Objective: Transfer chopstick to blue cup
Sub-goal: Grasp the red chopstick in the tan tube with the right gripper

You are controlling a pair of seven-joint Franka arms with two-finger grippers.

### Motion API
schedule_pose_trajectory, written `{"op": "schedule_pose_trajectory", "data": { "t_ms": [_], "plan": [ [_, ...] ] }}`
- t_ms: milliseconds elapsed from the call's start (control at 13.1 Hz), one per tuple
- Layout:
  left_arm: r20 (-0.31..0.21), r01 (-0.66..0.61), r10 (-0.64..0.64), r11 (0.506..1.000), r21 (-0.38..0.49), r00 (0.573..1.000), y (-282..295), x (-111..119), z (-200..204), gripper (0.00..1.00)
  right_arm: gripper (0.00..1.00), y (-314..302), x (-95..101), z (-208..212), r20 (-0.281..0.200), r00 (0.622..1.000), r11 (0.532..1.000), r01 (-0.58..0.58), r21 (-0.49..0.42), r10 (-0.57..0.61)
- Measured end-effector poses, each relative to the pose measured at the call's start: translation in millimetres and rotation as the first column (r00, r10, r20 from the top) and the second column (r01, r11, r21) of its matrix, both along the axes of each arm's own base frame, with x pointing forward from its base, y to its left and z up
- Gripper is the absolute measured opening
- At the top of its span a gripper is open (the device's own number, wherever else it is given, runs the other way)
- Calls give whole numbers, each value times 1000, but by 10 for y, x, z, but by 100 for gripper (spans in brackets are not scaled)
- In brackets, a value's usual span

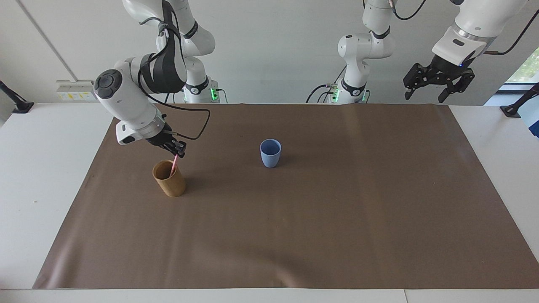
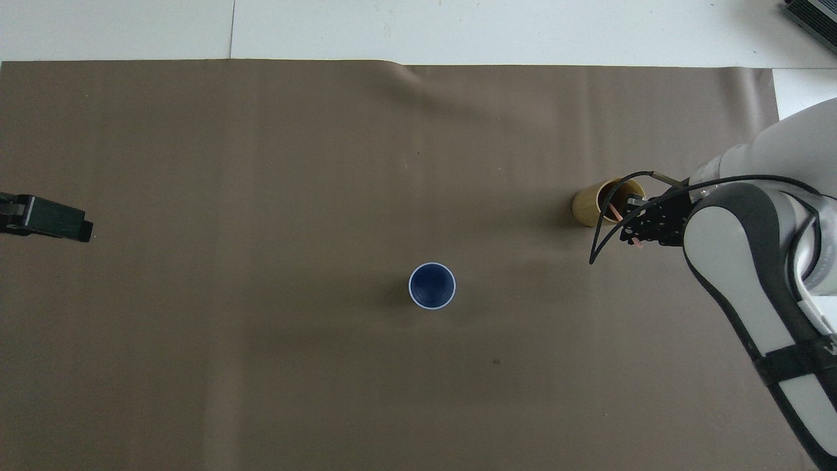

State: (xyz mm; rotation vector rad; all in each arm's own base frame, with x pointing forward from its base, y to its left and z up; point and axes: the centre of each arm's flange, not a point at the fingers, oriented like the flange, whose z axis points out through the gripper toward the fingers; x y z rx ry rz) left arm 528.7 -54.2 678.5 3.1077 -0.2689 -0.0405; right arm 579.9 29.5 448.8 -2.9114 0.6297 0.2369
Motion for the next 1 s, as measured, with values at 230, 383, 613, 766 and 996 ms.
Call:
{"op": "schedule_pose_trajectory", "data": {
  "t_ms": [230,383,613,766,996],
  "plan": [
    [0,0,0,1000,0,1000,0,0,0,100,10,-31,-1,16,2,1000,1000,11,10,-11],
    [0,0,0,1000,0,1000,0,0,0,100,10,-91,0,23,3,1000,1000,21,10,-21],
    [0,0,0,1000,0,1000,0,0,0,100,10,-124,7,39,7,1000,1000,27,10,-27],
    [0,0,0,1000,0,1000,0,0,0,100,10,-128,33,111,22,999,1000,27,10,-27],
    [0,0,0,1000,0,1000,0,-1,0,100,10,-144,63,366,33,999,1000,20,13,-20]
  ]
}}
